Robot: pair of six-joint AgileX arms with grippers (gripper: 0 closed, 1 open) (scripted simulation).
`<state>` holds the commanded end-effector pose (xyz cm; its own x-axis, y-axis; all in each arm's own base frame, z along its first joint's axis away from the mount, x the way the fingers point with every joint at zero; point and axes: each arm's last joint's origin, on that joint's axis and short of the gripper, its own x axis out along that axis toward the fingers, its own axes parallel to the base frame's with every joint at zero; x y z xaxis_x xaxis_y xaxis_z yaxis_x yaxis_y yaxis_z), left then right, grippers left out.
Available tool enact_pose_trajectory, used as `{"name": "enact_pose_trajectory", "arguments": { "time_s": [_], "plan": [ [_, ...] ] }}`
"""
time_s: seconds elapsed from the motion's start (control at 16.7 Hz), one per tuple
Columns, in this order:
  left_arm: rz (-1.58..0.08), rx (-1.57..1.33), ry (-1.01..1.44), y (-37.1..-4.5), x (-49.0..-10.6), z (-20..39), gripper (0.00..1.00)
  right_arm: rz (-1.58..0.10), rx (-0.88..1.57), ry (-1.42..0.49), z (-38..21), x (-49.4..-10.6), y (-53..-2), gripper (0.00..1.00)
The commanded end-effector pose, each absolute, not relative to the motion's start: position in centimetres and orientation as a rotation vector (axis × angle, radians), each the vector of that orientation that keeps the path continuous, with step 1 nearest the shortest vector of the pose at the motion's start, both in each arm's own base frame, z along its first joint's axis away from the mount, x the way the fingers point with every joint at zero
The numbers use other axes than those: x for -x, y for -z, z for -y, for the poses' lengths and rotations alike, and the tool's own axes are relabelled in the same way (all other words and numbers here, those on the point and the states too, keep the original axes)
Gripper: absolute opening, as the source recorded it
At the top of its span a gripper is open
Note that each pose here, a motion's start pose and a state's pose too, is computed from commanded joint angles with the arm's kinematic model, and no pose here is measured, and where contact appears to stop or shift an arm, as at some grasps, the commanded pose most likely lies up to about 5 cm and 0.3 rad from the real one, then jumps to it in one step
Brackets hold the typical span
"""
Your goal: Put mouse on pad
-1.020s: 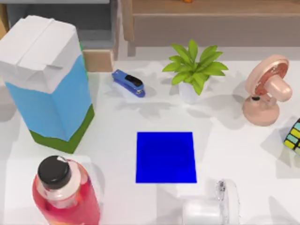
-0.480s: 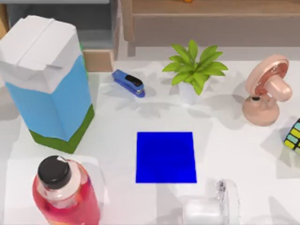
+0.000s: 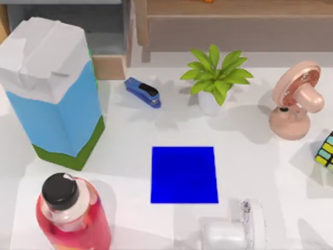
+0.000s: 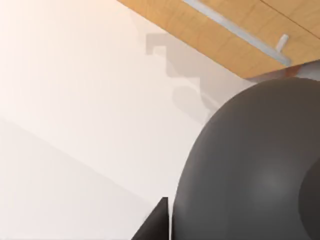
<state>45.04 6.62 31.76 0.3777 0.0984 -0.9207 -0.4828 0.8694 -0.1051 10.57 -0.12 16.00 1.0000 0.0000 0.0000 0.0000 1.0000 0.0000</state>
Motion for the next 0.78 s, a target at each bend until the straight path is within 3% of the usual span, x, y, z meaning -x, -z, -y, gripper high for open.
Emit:
{"name": "enact_pose_trajectory", "arguments": {
  "time_s": [0.42,0.78],
  "plan": [
    [-0.791,1.157,-0.614,-38.1,-42.5,3.3,0.0,0.0,0.0,0.0,0.1,-10.6,-16.0,1.0],
    [-0.722,1.907,-0.907,-37.3,-40.1,13.5,0.0,0.0,0.0,0.0,0.1,-10.6,-16.0,1.0]
  ]
}}
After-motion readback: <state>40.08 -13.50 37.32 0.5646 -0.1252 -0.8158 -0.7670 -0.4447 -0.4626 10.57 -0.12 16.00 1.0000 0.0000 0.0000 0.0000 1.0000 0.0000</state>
